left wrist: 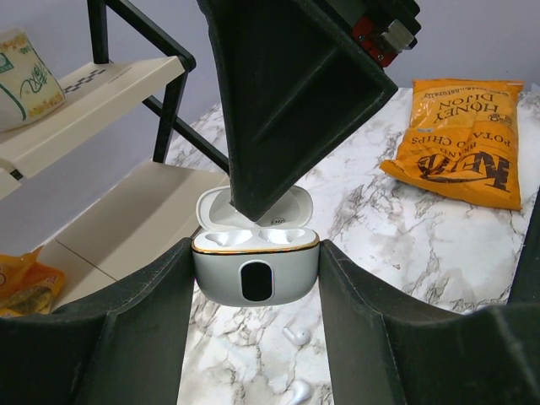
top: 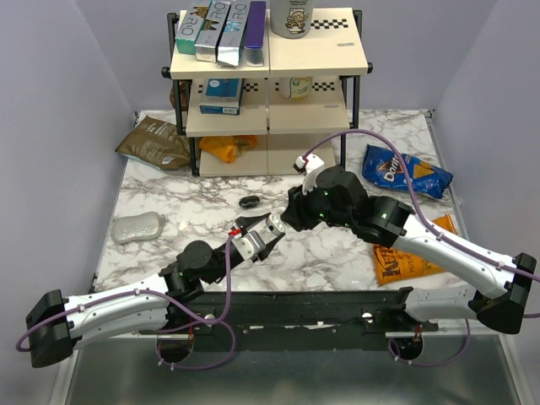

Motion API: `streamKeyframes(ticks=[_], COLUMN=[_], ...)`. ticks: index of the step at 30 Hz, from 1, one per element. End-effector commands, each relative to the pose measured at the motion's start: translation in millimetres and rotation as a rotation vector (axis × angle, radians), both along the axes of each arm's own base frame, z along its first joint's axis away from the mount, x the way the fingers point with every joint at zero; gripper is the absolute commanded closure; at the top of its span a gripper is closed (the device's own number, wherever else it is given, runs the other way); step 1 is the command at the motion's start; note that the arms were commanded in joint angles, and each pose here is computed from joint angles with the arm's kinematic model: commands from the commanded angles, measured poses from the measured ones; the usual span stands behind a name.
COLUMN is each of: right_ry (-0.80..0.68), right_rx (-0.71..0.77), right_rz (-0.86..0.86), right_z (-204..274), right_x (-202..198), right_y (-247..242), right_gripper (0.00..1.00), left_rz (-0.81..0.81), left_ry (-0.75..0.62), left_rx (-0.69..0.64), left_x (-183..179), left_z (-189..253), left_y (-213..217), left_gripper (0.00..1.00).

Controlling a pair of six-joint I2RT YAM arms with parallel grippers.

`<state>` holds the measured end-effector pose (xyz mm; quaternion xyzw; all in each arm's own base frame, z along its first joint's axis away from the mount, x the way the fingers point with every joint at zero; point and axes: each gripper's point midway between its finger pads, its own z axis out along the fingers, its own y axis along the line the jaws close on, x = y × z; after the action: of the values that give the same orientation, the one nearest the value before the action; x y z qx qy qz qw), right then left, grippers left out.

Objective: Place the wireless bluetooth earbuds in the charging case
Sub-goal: Adjust the charging case.

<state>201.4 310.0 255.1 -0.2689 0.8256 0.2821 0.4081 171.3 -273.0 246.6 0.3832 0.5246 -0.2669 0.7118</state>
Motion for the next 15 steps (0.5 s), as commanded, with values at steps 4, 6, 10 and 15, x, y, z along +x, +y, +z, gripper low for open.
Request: streamKeyframes(ticks=[4, 6, 10, 15], right_ry=[0.024, 0.023, 0.002, -0.049], right_rx=[0.036, 0.033, 0.038, 0.024], right_rz=[0.071, 0.074, 0.068, 0.088], right_z=[0.5, -0.6, 3.8, 11.2], right_x=[-6.0, -6.5, -6.1, -6.6], right_y=[13.5, 13.7, 9.7, 2.1], right_gripper=[0.65, 0.69, 0.93, 0.99], left_rz=[0.020, 0.020, 0.031, 0.045], left_ry=[-0.041, -0.041, -0.016, 0.076], left_rx=[-0.047, -0.047, -0.036, 0.020], left_x=[2.2, 2.4, 4.5, 8.4], left_z=[22.4, 22.2, 18.1, 9.6], left_y=[1.8, 1.4, 1.0, -4.3], left_gripper=[1.00, 1.00, 1.00, 0.50])
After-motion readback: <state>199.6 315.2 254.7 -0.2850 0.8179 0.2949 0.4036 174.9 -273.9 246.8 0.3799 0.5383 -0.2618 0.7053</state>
